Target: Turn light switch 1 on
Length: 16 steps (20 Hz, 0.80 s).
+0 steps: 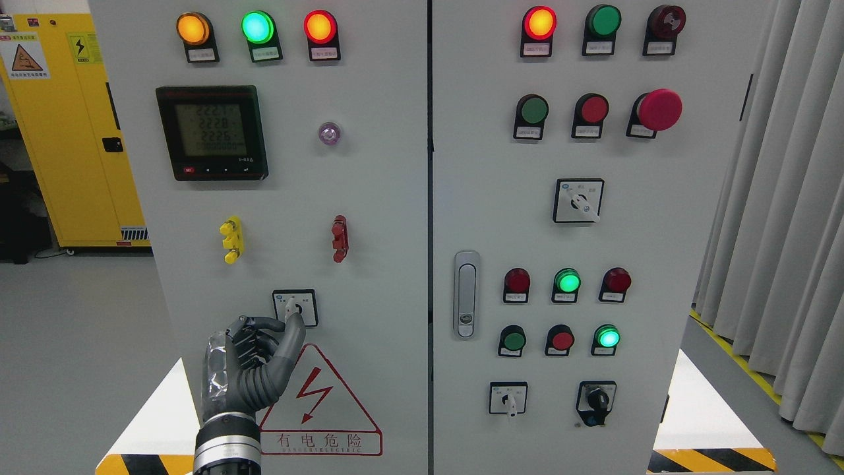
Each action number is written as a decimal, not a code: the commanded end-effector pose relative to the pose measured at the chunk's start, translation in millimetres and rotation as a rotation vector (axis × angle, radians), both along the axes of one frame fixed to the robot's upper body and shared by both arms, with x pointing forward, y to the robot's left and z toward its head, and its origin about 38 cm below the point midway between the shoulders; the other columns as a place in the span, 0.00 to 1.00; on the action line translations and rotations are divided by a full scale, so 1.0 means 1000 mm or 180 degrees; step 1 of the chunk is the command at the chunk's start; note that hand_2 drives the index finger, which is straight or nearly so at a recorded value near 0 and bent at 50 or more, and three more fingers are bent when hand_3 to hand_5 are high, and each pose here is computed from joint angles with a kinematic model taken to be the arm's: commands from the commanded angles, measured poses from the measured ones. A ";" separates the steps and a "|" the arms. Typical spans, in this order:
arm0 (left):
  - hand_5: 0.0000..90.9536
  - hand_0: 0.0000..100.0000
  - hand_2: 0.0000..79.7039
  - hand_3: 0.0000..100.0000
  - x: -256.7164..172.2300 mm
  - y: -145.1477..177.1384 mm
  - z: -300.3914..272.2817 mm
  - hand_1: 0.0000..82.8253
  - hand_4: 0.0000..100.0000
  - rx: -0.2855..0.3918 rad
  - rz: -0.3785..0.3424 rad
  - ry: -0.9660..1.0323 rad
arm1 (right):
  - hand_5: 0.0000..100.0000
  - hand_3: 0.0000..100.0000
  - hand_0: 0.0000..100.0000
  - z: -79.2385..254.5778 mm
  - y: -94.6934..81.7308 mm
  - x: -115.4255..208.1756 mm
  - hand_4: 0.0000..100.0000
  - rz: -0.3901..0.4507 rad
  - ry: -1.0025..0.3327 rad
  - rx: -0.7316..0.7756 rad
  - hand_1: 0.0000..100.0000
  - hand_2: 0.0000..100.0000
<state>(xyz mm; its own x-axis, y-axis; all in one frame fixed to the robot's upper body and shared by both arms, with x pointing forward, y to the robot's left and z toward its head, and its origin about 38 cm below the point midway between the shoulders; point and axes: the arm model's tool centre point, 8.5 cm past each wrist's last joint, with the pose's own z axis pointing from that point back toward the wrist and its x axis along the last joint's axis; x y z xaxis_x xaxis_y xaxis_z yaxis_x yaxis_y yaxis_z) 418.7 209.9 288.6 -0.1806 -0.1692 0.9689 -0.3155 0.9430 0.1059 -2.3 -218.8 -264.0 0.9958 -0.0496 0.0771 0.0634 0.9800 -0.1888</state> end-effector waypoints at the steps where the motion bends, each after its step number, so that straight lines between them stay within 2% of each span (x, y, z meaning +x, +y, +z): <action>1: 0.95 0.29 0.75 0.89 0.000 -0.002 0.001 0.79 0.90 0.0018 -0.0005 0.0007 | 0.00 0.00 0.00 0.000 0.000 0.000 0.00 0.0000 -0.0001 0.0002 0.50 0.04; 16: 0.95 0.29 0.76 0.91 0.001 -0.006 0.002 0.76 0.90 0.0060 0.0027 -0.0003 | 0.00 0.00 0.00 0.000 0.000 -0.001 0.00 0.0000 0.0004 0.0002 0.50 0.04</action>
<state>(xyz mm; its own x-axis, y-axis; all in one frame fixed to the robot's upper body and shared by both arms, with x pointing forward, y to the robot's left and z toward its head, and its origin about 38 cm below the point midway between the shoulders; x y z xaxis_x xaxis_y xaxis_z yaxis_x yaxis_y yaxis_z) 419.3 205.4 291.2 -0.1812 -0.1850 0.9659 -0.3210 0.9395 0.1197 -2.3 -218.8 -264.0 0.9958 -0.0496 0.0771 0.0634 0.9800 -0.1888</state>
